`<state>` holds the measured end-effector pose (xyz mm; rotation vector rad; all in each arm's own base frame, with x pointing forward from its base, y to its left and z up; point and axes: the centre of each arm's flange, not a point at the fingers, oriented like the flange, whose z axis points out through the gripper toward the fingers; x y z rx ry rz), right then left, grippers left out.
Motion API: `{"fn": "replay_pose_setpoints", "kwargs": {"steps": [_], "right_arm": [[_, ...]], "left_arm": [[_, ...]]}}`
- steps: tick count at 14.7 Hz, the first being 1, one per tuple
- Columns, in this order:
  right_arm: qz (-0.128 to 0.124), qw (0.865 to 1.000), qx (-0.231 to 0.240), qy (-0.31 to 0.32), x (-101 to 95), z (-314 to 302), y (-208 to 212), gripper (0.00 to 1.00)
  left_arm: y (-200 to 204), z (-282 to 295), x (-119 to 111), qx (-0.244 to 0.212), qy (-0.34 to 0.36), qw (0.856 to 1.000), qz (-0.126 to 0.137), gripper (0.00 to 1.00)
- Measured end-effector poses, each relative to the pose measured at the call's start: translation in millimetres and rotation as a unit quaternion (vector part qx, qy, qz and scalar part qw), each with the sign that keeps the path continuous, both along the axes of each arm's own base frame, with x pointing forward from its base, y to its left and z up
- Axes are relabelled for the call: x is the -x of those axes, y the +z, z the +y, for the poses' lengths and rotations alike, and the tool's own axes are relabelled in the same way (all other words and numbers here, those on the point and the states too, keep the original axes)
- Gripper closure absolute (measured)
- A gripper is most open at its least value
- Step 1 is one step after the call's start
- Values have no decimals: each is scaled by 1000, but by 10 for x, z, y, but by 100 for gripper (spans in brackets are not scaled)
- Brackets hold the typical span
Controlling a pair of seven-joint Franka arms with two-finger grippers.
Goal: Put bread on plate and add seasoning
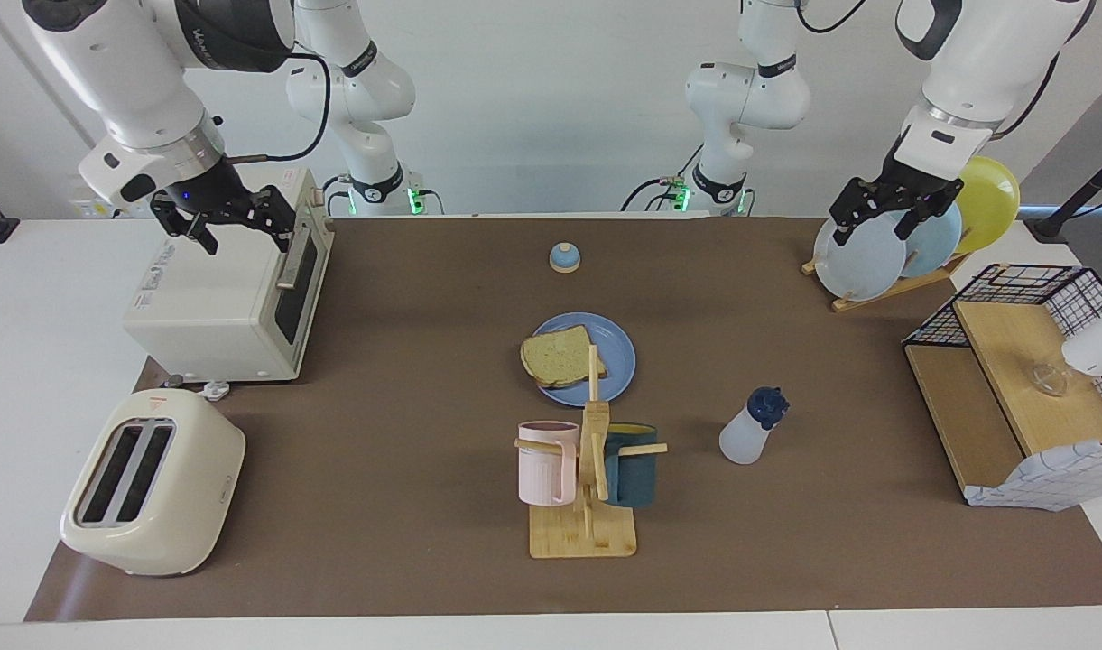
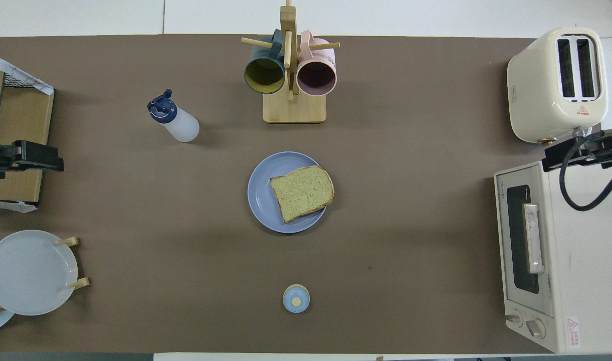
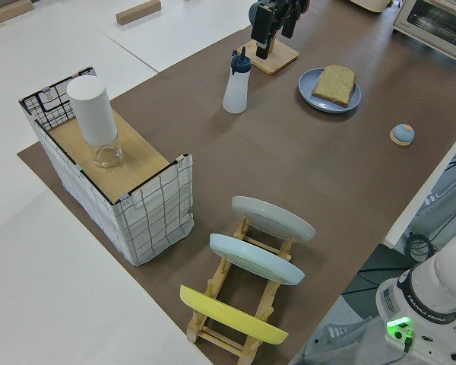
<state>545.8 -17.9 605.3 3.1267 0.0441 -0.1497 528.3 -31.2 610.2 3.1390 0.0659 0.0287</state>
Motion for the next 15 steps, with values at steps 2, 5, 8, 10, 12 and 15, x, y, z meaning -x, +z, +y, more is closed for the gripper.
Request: {"fn": "replay_pose_setpoints", "kwargs": {"steps": [2, 5, 8, 10, 12, 15], "right_arm": [[0, 1000, 0, 0, 0, 0, 0, 0], [0, 1000, 0, 0, 0, 0, 0, 0], [0, 1000, 0, 0, 0, 0, 0, 0], [0, 1000, 0, 0, 0, 0, 0, 0], [0, 1000, 0, 0, 0, 0, 0, 0], [0, 1000, 0, 0, 0, 0, 0, 0]], "left_arm": [[-112, 60, -77, -6, 2, 1000, 5, 0], [-214, -15, -141, -14, -10, 1000, 10, 0], [-227, -75, -160, -16, -14, 1000, 13, 0], [-126, -55, -171, -12, -11, 1000, 22, 0], [64, -44, -148, -10, -10, 999, 31, 0], [224, -86, -105, -5, -15, 999, 35, 0]]}}
